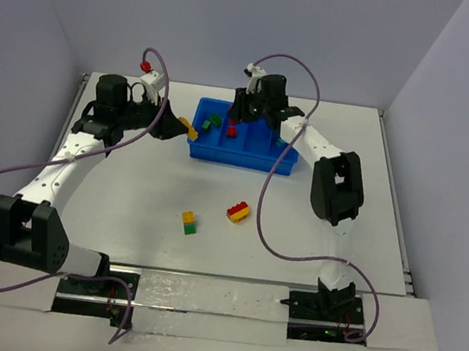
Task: Sort the legos into containers by color
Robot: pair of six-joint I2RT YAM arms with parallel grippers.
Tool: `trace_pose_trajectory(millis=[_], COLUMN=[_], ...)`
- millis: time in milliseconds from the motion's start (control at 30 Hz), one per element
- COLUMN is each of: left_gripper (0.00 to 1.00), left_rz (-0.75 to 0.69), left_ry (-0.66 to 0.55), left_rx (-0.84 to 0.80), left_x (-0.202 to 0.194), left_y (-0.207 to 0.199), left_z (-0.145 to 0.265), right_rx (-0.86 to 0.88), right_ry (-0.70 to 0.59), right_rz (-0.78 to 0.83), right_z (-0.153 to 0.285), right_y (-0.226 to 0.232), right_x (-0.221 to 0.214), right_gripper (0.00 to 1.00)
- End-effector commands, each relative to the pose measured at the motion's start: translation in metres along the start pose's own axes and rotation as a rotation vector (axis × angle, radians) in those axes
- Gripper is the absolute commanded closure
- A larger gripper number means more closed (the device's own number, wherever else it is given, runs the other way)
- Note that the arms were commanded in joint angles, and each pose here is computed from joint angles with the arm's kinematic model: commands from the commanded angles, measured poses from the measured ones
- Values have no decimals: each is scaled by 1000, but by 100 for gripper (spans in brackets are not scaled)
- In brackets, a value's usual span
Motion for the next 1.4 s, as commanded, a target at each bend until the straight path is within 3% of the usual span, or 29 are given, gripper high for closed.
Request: trace_pose_trajectory(millis=[0,467,567,733,900,1133,1200,1367], left_gripper=[100,100,100,100,100,100,100,100], left_rz=[-20,-5,-3,0,2,5,4,-3], left_ry=[-46,-36,-34,-35,-39,-46,-49,-60], left_rx=[13,33,33,39,38,37,32,27], left_x=[10,6,5,6,7,9,11,15], left_y=[0,9,10,11,11,12,11,11], left_z=[4,0,-1,-1,-1,-2,-3,-4], right_rx=[-59,-262,-293,-319,-333,-330,-321,-288], right_ry=[-115,-152,-171,-169,-170,-169,-171,-193], right_rz=[42,55,72,87,96,84,78,63], right_z=[-16,-52,-54,-58,-57,-57,-55,-36], right_y=[-2,-20,-15,-13,-11,-10,-8,3], right_x=[27,20,19,14,14,13,14,26], right_gripper=[91,82,72,65,47,41,35,34])
Point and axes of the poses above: each gripper's point midway between its finger pads, its own z axis back along the fingers, its own y axis along the line the jaws close on, x = y × z, the point moved 7 cm from there along z, back along the fingers
